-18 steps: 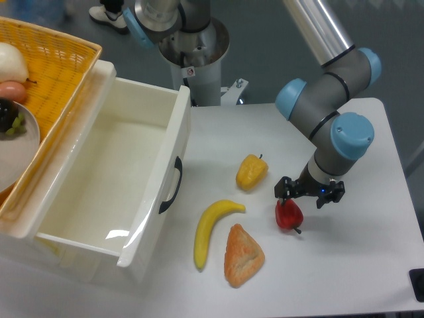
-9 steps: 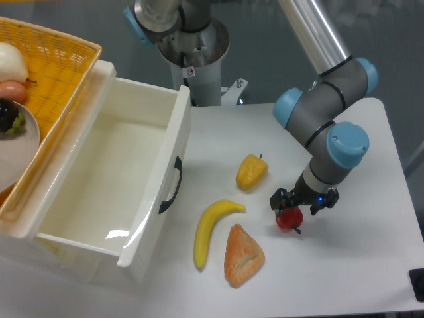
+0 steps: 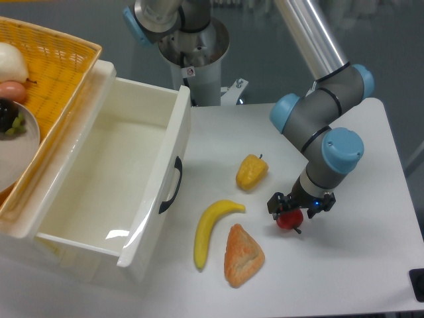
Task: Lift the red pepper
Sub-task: 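Close the gripper on the red bell pepper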
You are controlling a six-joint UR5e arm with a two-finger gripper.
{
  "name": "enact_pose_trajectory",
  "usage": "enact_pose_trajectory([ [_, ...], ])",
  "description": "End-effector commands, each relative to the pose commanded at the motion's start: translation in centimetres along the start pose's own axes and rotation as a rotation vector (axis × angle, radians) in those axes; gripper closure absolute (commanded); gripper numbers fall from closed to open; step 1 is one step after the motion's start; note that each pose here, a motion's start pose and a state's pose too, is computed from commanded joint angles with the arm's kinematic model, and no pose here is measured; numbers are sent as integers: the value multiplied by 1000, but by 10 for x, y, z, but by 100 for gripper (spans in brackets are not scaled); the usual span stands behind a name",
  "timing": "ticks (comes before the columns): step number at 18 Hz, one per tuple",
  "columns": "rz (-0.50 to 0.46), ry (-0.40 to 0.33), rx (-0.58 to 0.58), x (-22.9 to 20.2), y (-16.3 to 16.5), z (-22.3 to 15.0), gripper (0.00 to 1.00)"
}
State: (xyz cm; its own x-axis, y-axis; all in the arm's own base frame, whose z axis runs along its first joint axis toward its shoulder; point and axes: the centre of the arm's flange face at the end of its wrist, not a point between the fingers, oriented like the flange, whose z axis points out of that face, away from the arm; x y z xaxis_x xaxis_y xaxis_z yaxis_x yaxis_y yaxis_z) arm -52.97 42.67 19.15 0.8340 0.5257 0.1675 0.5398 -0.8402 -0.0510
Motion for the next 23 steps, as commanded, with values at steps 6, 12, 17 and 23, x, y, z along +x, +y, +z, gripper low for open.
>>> enact_pose_trajectory([
  [6, 5, -5, -9, 0, 1, 4, 33],
  [12, 28, -10, -6, 2, -2, 2, 59],
  [17, 92, -21, 12, 3, -7, -10, 80],
  [23, 208, -53, 48, 5, -11, -41, 86],
])
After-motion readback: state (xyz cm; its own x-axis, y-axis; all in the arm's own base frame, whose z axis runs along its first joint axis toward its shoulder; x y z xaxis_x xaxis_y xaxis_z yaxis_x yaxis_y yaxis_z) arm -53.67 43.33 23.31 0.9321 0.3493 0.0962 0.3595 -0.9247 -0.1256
